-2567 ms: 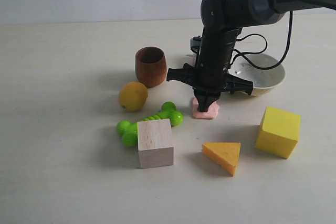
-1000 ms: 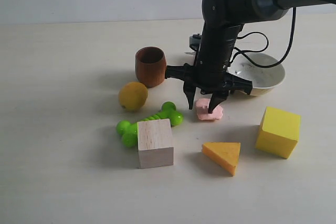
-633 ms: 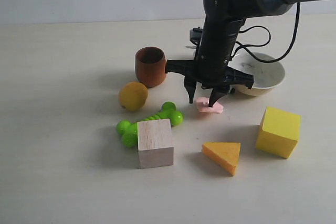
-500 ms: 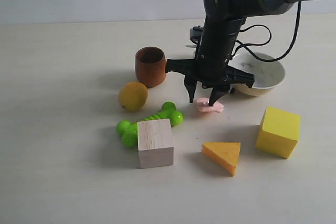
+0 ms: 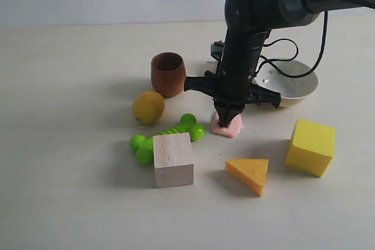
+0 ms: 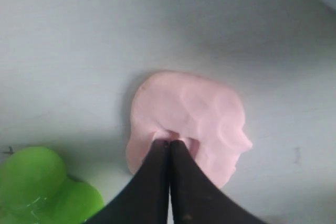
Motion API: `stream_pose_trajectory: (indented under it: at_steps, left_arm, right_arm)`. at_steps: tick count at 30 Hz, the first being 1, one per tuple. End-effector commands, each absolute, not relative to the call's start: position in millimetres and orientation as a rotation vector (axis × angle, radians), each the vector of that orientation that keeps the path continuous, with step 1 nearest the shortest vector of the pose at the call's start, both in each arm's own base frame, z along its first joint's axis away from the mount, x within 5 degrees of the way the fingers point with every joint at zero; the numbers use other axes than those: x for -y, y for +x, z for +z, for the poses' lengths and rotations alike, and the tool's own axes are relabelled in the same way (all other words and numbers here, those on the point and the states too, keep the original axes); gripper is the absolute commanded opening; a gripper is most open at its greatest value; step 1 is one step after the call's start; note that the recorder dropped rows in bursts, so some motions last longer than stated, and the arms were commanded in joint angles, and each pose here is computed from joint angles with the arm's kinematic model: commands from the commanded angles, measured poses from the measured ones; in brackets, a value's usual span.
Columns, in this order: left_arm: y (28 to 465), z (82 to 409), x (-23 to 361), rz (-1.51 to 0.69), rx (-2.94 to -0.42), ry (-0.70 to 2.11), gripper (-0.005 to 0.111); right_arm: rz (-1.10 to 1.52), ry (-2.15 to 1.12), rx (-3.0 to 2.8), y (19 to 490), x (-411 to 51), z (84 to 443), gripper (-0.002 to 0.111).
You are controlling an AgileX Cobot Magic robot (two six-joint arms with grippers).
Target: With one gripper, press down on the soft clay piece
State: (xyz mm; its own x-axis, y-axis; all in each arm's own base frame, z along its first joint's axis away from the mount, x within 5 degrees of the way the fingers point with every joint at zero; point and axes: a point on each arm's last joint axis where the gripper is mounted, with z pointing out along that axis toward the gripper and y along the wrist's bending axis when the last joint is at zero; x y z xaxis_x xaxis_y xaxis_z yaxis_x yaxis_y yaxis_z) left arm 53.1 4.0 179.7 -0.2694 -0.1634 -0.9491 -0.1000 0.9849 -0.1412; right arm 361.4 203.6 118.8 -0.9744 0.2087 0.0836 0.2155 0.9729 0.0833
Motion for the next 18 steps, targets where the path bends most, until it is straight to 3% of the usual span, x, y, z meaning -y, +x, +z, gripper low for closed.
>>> stream_pose_trajectory:
  at_steps: [1,6,13,18]
  left_arm:
    - [53.0,180.8,-3.7,-0.066,-1.834,-0.186,0.000]
    - [53.0,180.8,-3.7,-0.066,-1.834,-0.186,0.000]
    - [53.0,180.8,-3.7,-0.066,-1.834,-0.186,0.000]
    - [53.0,180.8,-3.7,-0.066,-1.834,-0.186,0.000]
  right_arm:
    - [-0.139,-0.327,3.028,360.6,-204.8,114.0,0.000]
    - [-0.140,-0.327,3.030,360.7,-204.8,114.8,0.003]
    - [-0.140,-0.309,3.038,361.1,-204.6,115.3,0.037]
    - [-0.138,-0.309,3.036,360.9,-204.5,115.3,0.042]
